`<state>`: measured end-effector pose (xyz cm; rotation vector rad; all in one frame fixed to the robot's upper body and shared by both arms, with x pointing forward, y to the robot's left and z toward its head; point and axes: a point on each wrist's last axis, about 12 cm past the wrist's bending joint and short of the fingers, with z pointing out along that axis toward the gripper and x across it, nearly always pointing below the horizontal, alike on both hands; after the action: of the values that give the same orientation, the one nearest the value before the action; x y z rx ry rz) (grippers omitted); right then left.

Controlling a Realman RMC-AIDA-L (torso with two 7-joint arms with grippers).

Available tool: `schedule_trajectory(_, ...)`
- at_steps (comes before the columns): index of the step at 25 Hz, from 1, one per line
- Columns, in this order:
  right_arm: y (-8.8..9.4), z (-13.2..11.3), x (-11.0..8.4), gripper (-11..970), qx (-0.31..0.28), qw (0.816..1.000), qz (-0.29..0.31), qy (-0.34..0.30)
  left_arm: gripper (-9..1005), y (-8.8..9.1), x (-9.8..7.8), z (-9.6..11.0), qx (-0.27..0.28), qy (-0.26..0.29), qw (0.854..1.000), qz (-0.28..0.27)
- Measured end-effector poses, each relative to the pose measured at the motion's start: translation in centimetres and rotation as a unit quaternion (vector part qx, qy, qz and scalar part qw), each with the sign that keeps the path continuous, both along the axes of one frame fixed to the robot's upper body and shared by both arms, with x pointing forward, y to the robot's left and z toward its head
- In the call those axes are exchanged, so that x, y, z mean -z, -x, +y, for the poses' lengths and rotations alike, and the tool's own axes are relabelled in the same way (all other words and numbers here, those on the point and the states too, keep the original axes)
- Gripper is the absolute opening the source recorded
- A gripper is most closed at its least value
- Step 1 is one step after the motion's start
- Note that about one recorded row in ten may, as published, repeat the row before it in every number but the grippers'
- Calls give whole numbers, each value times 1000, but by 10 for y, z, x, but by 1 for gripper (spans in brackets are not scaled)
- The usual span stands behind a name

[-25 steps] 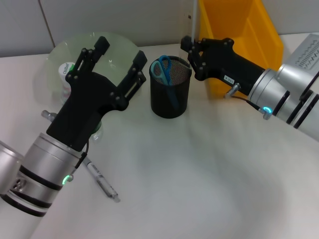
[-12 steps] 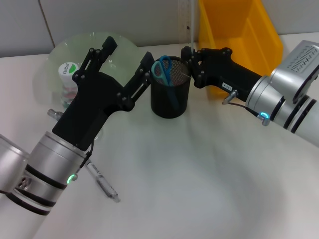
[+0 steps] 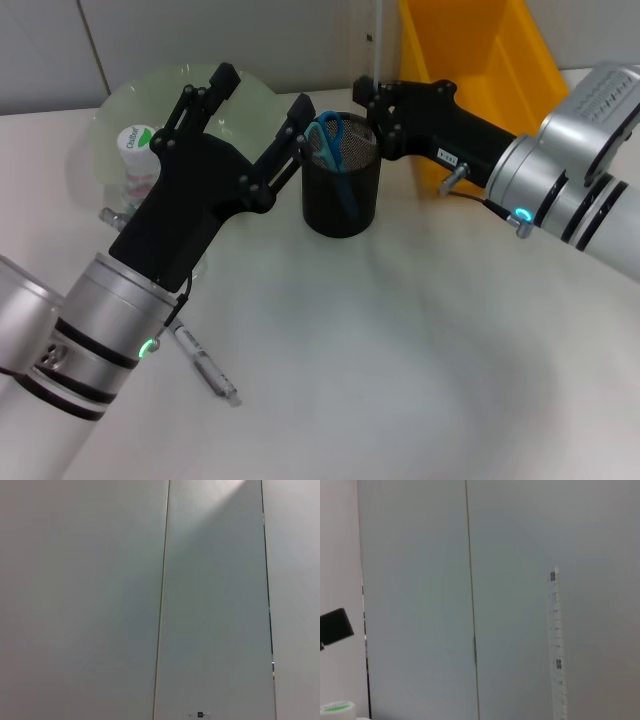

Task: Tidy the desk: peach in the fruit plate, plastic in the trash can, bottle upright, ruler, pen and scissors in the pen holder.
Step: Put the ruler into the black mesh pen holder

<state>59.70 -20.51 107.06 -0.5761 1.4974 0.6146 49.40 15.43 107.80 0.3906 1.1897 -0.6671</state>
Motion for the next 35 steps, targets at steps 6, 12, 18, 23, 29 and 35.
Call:
schedule_trajectory(6,-6,1,-4,-1,-7,1000,11,3,801,-5,-3,-3,-2,-3,1000,7)
schedule_trajectory(12,-9,4,3,-1,-4,999,35,32,801,-7,-5,-3,4,-4,1000,4)
schedule_trajectory(18,-9,3,7,-2,5,998,46,40,801,-12,-8,-1,13,0,1000,7)
schedule_trajectory(23,-8,1,9,-2,9,998,50,41,800,-12,-8,-2,14,1,1000,7)
schedule_trajectory(29,-6,-2,12,36,12,998,55,41,800,-12,-8,0,11,3,1000,7)
schedule_trajectory(35,-5,-3,13,93,11,997,56,45,800,-12,-9,0,11,5,1000,5)
